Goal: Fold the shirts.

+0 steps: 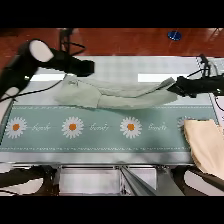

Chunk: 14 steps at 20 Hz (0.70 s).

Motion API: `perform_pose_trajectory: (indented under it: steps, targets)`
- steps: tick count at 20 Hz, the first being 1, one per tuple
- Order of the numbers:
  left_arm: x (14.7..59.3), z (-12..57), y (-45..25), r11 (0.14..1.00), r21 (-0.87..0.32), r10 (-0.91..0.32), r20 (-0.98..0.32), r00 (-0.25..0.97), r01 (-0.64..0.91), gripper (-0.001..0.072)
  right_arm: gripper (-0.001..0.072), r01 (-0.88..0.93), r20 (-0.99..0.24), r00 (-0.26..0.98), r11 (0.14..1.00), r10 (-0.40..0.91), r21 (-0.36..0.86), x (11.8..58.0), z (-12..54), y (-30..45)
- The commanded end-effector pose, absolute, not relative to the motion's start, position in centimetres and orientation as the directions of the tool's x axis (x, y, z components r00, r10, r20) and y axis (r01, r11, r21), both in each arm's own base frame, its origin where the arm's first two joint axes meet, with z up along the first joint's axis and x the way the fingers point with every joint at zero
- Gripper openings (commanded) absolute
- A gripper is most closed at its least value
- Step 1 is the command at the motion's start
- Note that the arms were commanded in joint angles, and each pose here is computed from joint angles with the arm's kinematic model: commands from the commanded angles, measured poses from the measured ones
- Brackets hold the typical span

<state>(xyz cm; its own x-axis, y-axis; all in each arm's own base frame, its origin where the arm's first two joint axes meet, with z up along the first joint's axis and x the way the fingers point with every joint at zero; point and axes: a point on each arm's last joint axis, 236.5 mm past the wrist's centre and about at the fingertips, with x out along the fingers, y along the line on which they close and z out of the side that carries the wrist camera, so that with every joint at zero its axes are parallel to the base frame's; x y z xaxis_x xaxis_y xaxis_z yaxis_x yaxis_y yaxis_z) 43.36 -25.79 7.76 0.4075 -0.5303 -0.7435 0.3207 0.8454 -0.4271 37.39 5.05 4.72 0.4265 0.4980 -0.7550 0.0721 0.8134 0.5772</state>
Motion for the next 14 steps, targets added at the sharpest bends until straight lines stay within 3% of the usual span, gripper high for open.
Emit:
perform_pose_trajectory:
  steps: [1,4,8,12,14]
  targets:
    - [41.1,4.3,-35.7,0.734,-0.626,-0.679,-0.675,0.291,0.263,0.0018,0.0018,0.010,-0.700,0.553,0.836,0.452,0.548,31.8,10.9,6.1]
    - [35.1,1.3,-43.8,0.619,-0.727,-0.776,-0.624,0.091,0.297,0.0018,0.0018,-0.045,-0.633,0.633,0.837,0.446,0.545,28.9,15.1,7.1]
    - [28.2,-2.1,-51.2,0.570,-0.743,-0.775,-0.628,-0.070,0.350,0.0017,0.0018,-0.081,-0.606,0.646,0.831,0.464,0.550,26.8,16.8,8.2]
    - [24.5,-3.6,-55.0,0.542,-0.762,-0.762,-0.624,-0.175,0.354,0.0017,0.0018,-0.115,-0.581,0.636,0.807,0.508,0.579,26.5,17.3,9.2]
    - [25.7,-2.7,-55.0,0.534,-0.767,-0.774,-0.612,-0.160,0.355,0.0017,0.0018,-0.115,-0.582,0.635,0.808,0.507,0.579,26.6,17.3,9.2]
